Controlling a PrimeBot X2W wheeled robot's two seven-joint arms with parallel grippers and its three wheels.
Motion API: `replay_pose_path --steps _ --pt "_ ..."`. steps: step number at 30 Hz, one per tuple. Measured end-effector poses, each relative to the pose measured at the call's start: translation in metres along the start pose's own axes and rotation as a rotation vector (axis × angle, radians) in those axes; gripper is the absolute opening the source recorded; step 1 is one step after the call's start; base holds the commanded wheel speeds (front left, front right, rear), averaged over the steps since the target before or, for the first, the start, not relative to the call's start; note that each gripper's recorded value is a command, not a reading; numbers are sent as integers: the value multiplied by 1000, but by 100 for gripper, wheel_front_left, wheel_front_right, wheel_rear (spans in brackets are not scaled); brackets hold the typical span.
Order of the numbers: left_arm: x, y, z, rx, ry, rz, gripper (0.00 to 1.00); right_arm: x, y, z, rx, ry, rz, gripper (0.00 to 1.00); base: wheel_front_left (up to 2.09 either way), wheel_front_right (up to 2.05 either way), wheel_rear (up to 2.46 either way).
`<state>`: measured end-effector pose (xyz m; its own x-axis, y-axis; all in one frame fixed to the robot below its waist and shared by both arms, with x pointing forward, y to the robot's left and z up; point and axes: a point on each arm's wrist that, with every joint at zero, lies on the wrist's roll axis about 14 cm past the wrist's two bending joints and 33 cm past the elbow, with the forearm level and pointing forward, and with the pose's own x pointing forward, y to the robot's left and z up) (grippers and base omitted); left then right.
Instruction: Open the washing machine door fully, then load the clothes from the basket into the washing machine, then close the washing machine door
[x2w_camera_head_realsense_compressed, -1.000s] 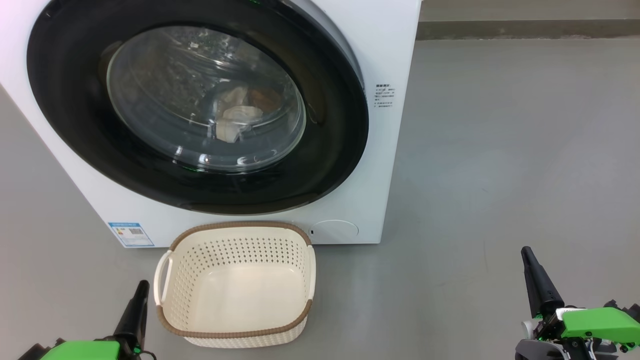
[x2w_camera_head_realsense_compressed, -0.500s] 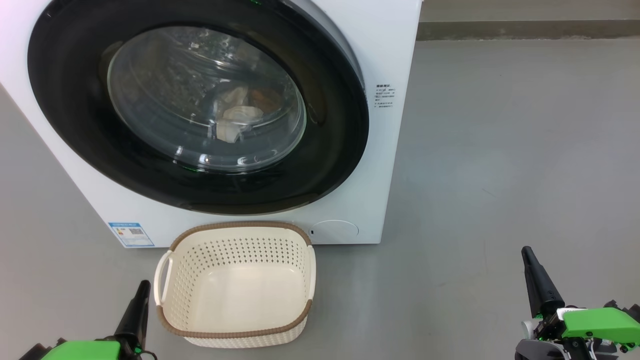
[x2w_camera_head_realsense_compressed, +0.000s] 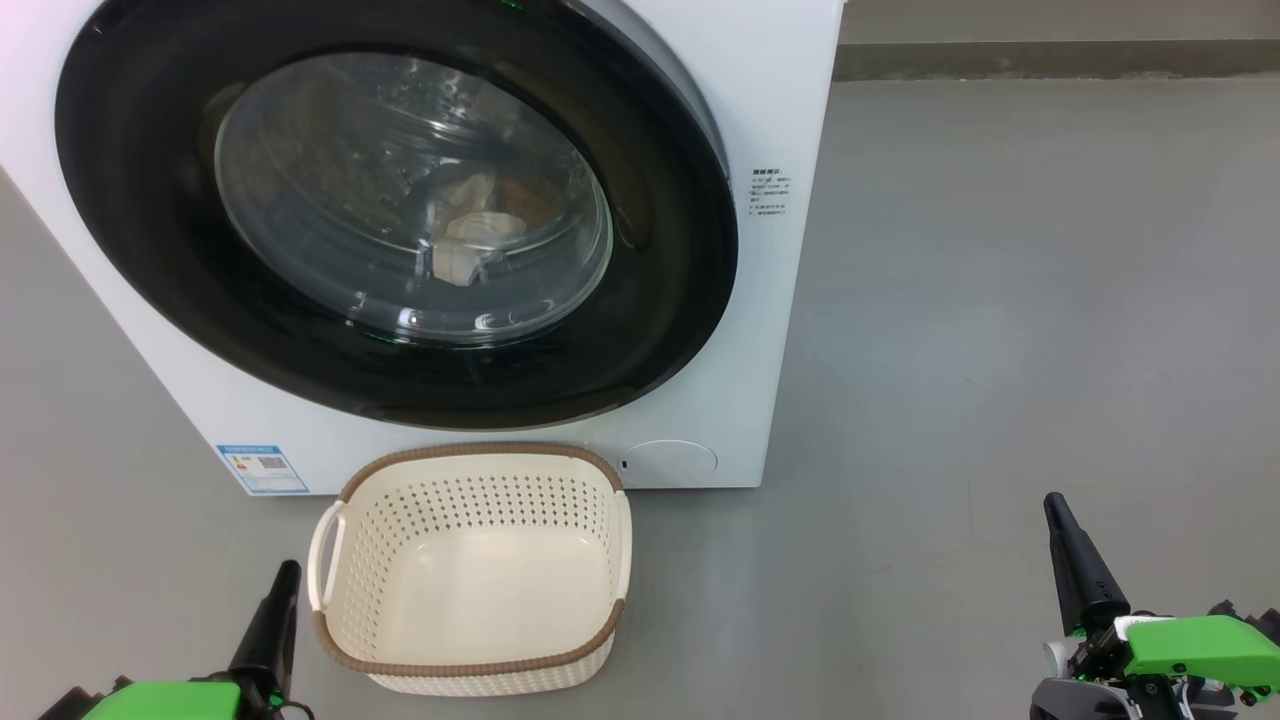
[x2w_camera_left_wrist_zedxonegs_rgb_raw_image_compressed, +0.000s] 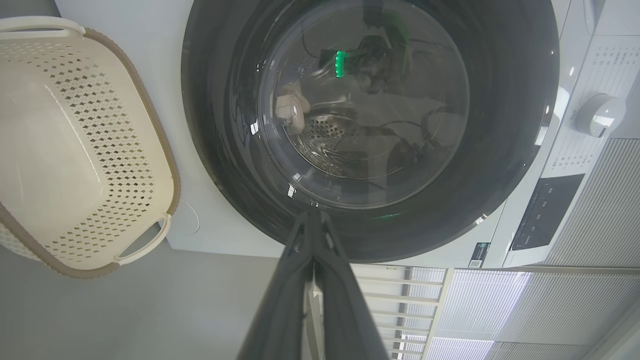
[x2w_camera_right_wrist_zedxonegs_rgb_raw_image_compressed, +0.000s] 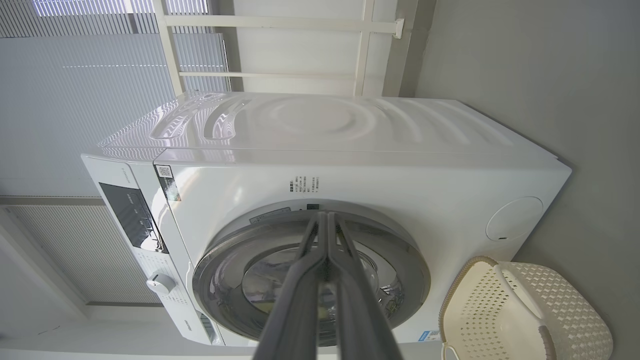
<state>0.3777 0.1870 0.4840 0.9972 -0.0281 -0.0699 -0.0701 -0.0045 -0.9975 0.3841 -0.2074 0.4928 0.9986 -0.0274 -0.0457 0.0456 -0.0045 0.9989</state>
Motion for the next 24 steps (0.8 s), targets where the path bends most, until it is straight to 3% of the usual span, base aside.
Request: replay_pose_path --steps 24 --pt "0 0 0 -1 -1 0 0 0 0 0 3 -1 0 0 0 0 0"
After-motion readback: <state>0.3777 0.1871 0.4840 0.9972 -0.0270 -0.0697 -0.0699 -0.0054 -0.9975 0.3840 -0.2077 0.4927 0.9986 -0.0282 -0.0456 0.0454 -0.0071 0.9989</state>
